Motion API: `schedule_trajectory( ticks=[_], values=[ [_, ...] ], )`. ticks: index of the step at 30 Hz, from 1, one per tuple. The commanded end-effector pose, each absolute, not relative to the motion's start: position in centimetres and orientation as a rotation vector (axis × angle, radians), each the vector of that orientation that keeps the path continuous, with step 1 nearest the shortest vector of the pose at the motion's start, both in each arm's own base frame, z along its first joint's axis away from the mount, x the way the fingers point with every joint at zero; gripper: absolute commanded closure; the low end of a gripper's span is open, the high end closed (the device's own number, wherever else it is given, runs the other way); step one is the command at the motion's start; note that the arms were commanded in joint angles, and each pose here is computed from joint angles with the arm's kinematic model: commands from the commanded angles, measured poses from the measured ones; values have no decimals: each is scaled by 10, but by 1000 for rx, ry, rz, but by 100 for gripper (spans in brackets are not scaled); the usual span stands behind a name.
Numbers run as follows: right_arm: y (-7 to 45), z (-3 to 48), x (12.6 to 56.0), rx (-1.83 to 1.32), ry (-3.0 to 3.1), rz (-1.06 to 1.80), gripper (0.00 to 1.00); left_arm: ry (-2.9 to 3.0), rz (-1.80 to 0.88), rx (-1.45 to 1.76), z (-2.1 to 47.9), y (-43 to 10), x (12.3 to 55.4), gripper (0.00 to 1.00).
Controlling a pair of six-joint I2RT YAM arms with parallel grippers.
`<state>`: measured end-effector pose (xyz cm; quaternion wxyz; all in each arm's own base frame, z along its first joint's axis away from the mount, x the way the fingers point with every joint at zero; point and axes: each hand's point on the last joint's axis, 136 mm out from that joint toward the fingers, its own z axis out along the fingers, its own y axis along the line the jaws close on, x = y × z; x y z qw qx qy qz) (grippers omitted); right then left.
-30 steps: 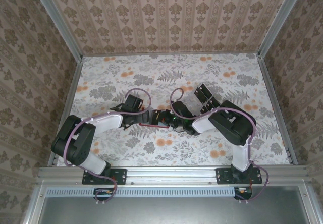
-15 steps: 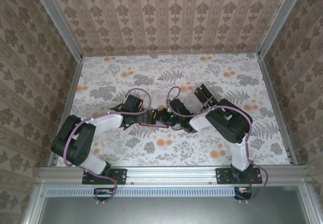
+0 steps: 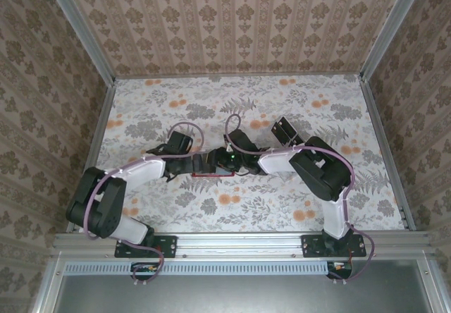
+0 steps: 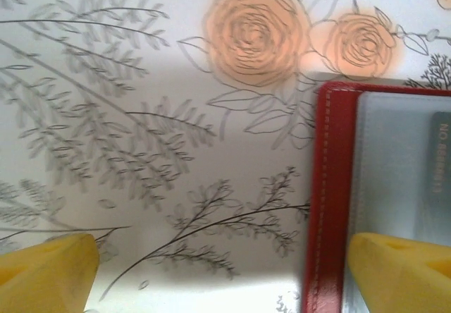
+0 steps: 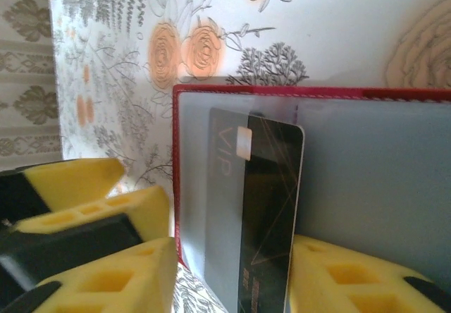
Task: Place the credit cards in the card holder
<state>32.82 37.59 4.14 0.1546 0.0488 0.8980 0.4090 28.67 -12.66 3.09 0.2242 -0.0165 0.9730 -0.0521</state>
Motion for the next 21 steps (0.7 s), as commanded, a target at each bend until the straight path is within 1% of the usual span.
schedule_trajectory(
  ticks=[1, 5, 8, 9, 13, 17, 21],
  values=[
    [354, 35, 314, 89, 2699, 998, 48, 2678, -162, -88, 49, -116, 289, 0],
    [347, 53, 319, 35, 2702, 927, 46, 2677, -157, -116, 50, -104, 288, 0],
    [341, 61, 323, 0, 2717, 841, 48, 2689, -154, -130, 44, -100, 287, 0],
    [339, 62, 324, -9, 2725, 809, 50, 2691, -156, -137, 42, -99, 287, 0],
    [328, 59, 327, -34, 2769, 673, 62, 2708, -177, -148, 33, -102, 286, 0],
    [326, 51, 327, -58, 2801, 620, 78, 2723, -187, -145, 26, -105, 286, 0],
    [330, 45, 330, -62, 2808, 624, 86, 2734, -192, -134, 22, -108, 286, 0]
  ],
)
